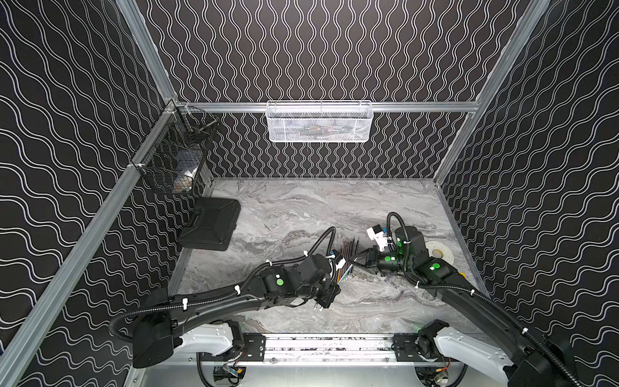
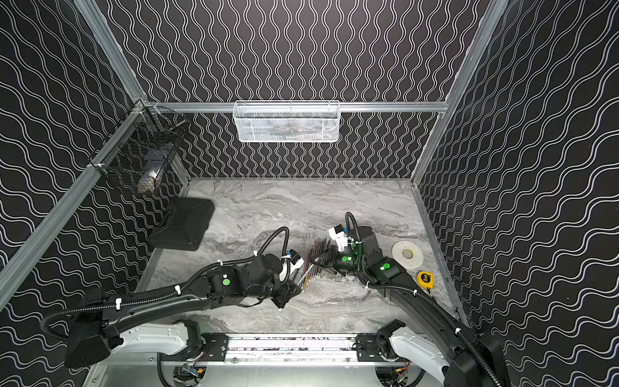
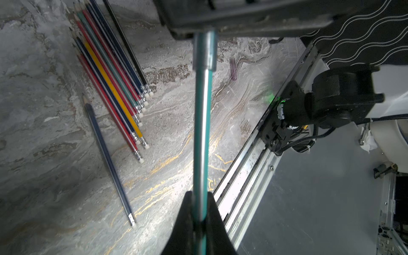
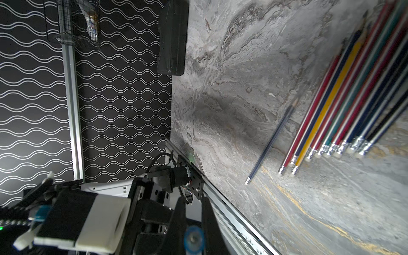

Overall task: Remove the protective cover of the pencils
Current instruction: Remove the protective sleeve from the pencil, then place the pencil at the center of the board.

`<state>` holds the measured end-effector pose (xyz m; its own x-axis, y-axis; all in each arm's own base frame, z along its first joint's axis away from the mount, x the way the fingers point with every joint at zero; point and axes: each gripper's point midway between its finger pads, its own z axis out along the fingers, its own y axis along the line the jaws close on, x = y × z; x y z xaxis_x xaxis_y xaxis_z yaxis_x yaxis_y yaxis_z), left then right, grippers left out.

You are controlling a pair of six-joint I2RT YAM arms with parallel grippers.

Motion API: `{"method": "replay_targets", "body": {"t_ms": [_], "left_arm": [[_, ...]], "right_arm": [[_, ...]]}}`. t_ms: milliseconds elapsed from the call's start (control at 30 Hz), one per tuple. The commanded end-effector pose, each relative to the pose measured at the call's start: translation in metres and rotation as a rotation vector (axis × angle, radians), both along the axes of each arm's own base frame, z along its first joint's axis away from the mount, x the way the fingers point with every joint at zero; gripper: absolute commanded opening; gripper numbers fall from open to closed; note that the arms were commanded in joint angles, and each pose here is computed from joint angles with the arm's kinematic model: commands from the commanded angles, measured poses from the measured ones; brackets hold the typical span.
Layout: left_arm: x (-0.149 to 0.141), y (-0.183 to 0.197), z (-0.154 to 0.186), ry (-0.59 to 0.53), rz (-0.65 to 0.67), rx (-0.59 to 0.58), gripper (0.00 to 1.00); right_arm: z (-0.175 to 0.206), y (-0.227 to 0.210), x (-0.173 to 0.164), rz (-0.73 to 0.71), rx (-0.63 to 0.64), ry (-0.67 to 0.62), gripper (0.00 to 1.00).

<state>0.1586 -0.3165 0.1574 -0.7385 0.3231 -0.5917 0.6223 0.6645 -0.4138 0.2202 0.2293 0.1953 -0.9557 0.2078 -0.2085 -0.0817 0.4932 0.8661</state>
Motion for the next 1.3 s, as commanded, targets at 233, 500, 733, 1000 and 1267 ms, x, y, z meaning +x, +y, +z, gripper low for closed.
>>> {"method": "replay_targets", "body": {"t_ms": [233, 500, 733, 1000, 1267], "left_arm": [[-0.031, 0.042, -0.029, 0.129, 0.026, 0.087, 0.00], [0.003, 0.088, -0.051, 0.097, 0.263, 0.318, 0.00], [0.062, 0.121, -0.070, 0.191, 0.452, 0.260, 0.00], [0.077, 0.103, -0.098, 0.257, 0.398, 0.311, 0.00], [0.071, 0.100, -0.120, 0.311, 0.361, 0.350, 0.02]], "right_arm": [[-0.002, -0.070, 0.067, -0.214, -0.114, -0.036, 0.00], [-0.022, -0.130, 0.069, -0.407, -0.318, 0.031, 0.00], [-0.081, -0.180, 0.026, -0.549, -0.490, 0.184, 0.00], [-0.104, -0.197, 0.014, -0.649, -0.543, 0.275, 0.00], [-0.145, -0.182, 0.004, -0.611, -0.476, 0.413, 0.00]]}}
